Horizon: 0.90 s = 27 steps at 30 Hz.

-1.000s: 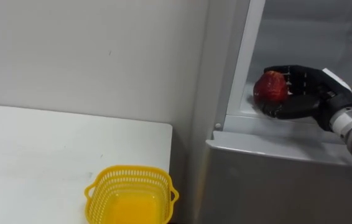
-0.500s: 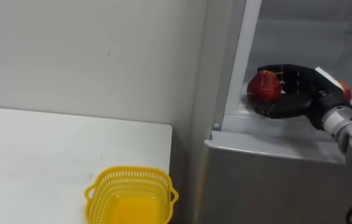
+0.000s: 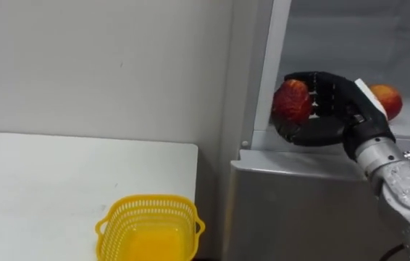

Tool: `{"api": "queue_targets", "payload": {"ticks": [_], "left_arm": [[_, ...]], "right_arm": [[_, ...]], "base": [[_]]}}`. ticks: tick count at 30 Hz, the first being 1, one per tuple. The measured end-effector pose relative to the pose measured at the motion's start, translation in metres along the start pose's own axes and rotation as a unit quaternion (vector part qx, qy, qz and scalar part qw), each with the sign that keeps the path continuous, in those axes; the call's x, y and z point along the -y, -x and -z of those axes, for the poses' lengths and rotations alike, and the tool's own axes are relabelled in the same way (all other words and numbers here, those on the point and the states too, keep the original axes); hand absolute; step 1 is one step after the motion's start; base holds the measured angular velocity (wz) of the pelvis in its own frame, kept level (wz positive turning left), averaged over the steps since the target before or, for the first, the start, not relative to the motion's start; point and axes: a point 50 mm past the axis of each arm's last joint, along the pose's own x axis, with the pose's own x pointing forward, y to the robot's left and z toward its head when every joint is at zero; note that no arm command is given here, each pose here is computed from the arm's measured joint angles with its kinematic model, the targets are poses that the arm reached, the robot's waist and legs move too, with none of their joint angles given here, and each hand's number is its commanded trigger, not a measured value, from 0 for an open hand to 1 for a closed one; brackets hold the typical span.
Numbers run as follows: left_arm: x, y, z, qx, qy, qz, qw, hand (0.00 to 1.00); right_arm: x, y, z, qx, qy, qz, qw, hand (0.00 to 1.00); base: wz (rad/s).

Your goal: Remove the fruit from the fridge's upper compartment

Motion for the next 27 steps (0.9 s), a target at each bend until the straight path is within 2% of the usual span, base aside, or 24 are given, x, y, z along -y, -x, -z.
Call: {"api": "queue_targets", "payload": {"ticks": [7, 15, 21, 27], "left_arm": [[0.006, 0.0, 0.003, 0.002, 0.014, 0.001, 1.0, 0.0], [0.01, -0.001, 0.001, 0.022, 0.014, 0.002, 1.0, 0.0], [0.014, -0.001, 0.0, 0.032, 0.014, 0.006, 0.999, 0.0], [0.014, -0.001, 0.002, 0.036, 0.012, 0.004, 0.999, 0.0]], "right_arm": [[-0.016, 0.026, -0.004, 0.027, -0.046, 0.021, 0.998, 1.0], [-0.022, 0.044, -0.02, 0.077, -0.046, 0.036, 0.995, 1.0], [-0.028, 0.053, -0.047, 0.148, -0.001, 0.05, 0.988, 1.0], [-0.045, 0.069, -0.074, 0.239, 0.035, 0.031, 0.97, 1.0]], "base": [[-0.01], [0.0], [-0.07], [-0.02]]}}
